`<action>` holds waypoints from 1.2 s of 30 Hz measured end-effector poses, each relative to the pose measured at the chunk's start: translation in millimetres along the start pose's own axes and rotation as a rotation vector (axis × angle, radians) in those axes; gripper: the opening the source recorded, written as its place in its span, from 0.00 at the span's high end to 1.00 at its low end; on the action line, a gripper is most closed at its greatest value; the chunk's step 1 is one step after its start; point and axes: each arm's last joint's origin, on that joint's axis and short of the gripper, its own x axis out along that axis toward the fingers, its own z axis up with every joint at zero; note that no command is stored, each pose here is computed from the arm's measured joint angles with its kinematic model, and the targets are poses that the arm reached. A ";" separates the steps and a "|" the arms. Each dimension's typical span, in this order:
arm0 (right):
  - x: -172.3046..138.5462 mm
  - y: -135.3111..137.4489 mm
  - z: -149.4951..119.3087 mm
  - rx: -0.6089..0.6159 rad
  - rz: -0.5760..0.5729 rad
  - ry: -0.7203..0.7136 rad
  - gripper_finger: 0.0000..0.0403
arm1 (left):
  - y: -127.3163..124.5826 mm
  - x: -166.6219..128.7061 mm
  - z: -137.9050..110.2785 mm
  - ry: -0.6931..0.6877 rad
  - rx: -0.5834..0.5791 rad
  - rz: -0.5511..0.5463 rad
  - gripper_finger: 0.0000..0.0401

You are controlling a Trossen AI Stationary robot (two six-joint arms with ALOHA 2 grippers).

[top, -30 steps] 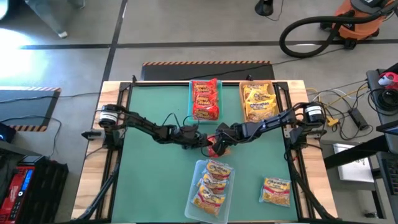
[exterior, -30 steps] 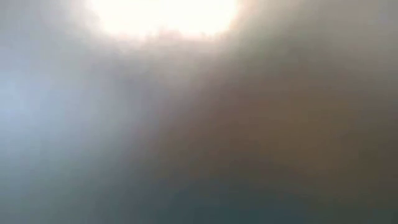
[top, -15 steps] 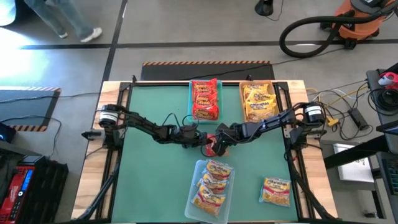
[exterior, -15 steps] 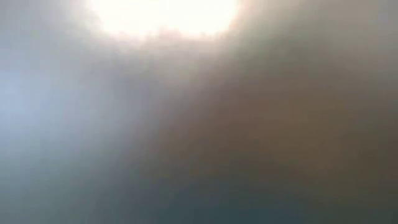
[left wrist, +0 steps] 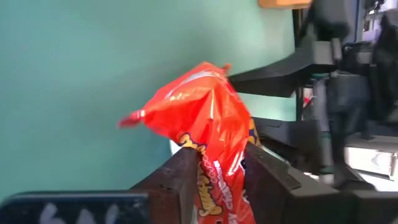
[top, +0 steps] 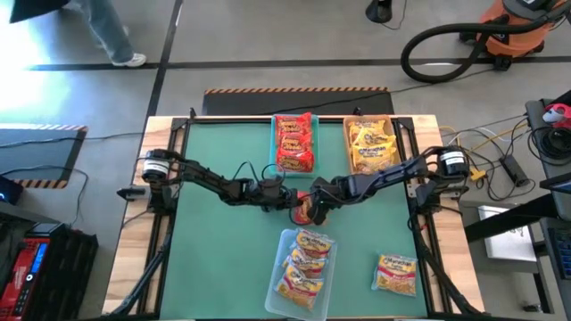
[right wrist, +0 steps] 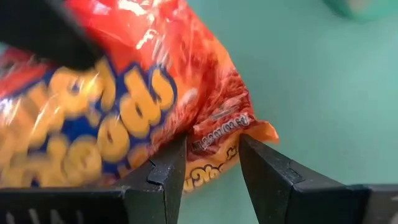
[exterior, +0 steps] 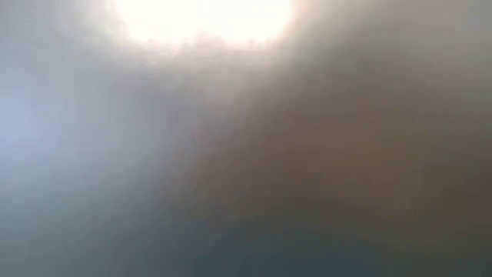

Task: Sort Maruchan noodles
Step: Put the red noodle pack into the green bin

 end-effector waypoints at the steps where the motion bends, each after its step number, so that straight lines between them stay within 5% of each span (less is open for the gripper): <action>1: -3.7 0.0 0.1 -0.003 0.003 0.019 0.66 | 0.1 0.0 -0.1 0.003 0.001 0.001 0.77; 17: -61.8 -8.9 2.4 -0.062 -0.019 0.053 0.66 | -9.3 -5.5 5.6 0.054 0.083 -0.062 0.81; 36: -77.5 -24.2 -12.8 -0.168 -0.124 0.208 0.66 | -46.2 -24.8 77.5 -0.144 0.199 -0.195 0.81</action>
